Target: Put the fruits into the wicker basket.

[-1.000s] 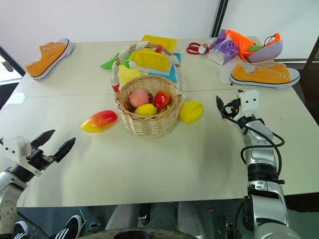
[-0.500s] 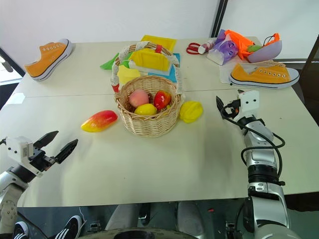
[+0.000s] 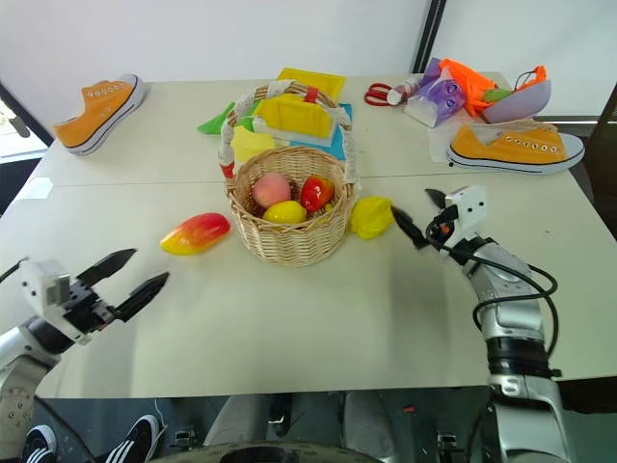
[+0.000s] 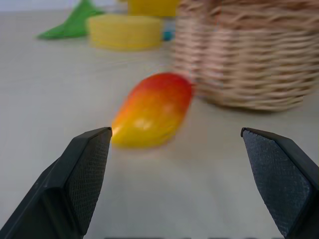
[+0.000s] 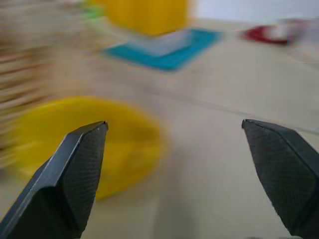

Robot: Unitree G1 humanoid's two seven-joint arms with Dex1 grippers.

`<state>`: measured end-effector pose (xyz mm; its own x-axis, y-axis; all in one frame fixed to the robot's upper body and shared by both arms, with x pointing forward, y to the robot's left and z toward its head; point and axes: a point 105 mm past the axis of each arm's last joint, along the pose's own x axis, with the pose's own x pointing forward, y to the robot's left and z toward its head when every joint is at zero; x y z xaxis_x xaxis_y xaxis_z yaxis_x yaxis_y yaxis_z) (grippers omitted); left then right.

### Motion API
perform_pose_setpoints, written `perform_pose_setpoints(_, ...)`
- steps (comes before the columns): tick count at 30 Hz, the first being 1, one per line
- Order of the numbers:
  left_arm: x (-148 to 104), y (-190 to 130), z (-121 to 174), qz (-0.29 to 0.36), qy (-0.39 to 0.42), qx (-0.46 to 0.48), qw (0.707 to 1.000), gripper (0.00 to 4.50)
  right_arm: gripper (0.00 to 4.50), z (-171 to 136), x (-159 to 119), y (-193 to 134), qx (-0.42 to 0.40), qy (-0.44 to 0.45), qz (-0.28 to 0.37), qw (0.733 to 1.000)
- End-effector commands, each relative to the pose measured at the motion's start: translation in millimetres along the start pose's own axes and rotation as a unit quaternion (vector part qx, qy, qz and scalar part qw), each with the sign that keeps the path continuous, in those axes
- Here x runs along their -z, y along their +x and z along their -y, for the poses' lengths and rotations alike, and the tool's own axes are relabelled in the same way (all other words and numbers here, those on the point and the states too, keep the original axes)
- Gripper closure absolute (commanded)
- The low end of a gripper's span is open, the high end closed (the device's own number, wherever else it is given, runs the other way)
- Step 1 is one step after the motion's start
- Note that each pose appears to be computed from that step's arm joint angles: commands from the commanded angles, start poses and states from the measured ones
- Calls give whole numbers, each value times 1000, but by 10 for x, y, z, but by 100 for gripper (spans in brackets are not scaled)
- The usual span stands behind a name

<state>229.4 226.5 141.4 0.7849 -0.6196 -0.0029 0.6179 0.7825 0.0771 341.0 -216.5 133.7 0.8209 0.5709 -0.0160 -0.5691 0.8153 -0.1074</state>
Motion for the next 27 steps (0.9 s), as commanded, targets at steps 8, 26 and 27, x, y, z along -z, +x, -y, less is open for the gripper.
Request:
perform_pose_setpoints(8, -261, 344, 468, 11, 18, 104, 994, 6, 0, -111, -352, 133, -26, 6, -42, 999)
perform_pose_setpoints(26, -197, 376, 454, 14, 20, 91, 996, 6, 0, -154, -450, 396, 22, 112, -47, 992)
perform_pose_setpoints(27, -200, 381, 454, 15, 18, 89, 996, 6, 0, -155, -441, 399, 26, 110, -52, 992)
